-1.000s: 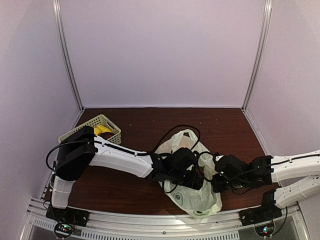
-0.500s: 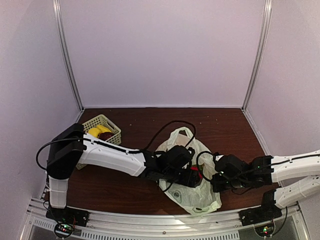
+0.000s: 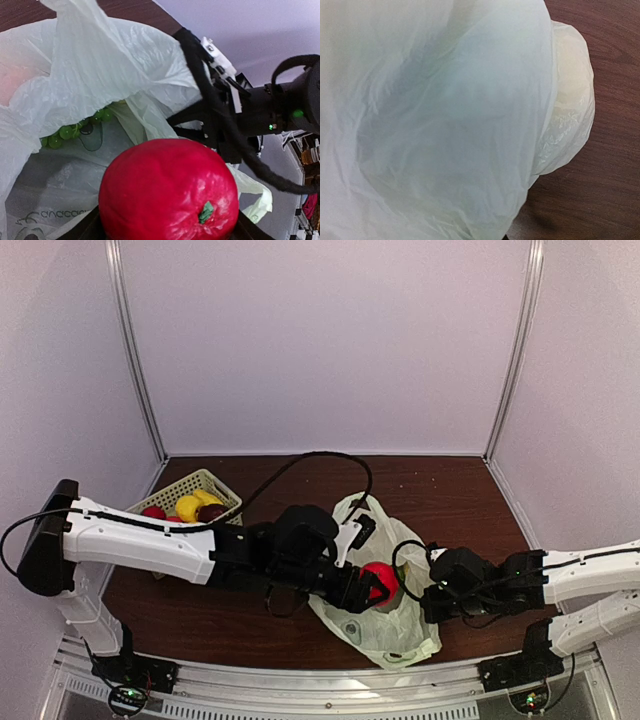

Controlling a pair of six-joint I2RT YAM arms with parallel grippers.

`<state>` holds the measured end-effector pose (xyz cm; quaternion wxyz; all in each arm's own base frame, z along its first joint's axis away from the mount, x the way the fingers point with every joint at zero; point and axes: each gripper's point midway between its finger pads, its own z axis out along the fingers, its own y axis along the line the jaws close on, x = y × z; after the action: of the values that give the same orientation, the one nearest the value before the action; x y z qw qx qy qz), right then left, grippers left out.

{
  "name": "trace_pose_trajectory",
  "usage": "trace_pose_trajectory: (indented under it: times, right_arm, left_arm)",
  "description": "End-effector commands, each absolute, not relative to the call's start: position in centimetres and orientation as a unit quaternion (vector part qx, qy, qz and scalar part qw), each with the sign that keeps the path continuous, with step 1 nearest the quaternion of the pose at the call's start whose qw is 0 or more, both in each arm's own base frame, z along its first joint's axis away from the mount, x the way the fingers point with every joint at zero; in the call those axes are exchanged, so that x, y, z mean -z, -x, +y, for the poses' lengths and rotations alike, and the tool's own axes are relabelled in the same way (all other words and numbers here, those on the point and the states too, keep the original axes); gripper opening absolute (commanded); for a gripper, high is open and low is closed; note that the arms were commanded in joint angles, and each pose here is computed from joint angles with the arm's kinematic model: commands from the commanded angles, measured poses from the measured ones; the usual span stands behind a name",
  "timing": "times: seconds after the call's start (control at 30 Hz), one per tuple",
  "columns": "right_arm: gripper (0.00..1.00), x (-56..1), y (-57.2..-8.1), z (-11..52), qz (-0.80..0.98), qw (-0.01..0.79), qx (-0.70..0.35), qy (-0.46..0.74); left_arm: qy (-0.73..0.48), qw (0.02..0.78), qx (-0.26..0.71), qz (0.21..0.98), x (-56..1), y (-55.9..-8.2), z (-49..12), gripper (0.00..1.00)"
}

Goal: Untie the knot of the plastic bag and take out the fruit
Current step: Pick up the fake fruit from the takeout bag, then place the fake fruit in the bin.

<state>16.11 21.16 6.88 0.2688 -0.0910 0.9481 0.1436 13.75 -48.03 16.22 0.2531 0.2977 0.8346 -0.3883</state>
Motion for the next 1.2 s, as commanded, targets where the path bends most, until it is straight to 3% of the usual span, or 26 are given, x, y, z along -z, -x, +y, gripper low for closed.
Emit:
trace_pose_trajectory:
  times: [0.0, 0.3, 0.53, 0.87, 1.17]
  right_arm:
    - [0.00, -8.1, -16.5, 21.6, 0.943, 0.281, -0.153, 0.091]
    - [0.00, -8.1, -16.5, 21.5, 0.943, 0.281, -0.151, 0.092]
    - [0.00, -8.6, -16.7, 21.5, 0.940, 0.291, -0.155, 0.090]
    - [0.00, -9.2, -17.0, 21.9, 0.938, 0.294, -0.157, 0.092]
    - [0.00, -9.7, -17.0, 21.7, 0.937, 0.300, -0.156, 0.089]
  left_arm:
    - [-0.332, 0.265, 0.443, 0.790, -21.3, -11.5, -47.0, 0.67]
    - [-0.260, 0.304, 0.361, 0.843, -24.0, -17.9, -38.6, 0.64]
    - [-0.122, 0.371, 0.292, 0.873, -25.8, -27.6, -26.0, 0.61]
    - [0.067, 0.401, 0.099, 0.908, -21.2, -35.3, -7.8, 0.61]
    - [0.116, 0.385, -0.002, 0.916, -17.4, -38.4, -2.6, 0.64]
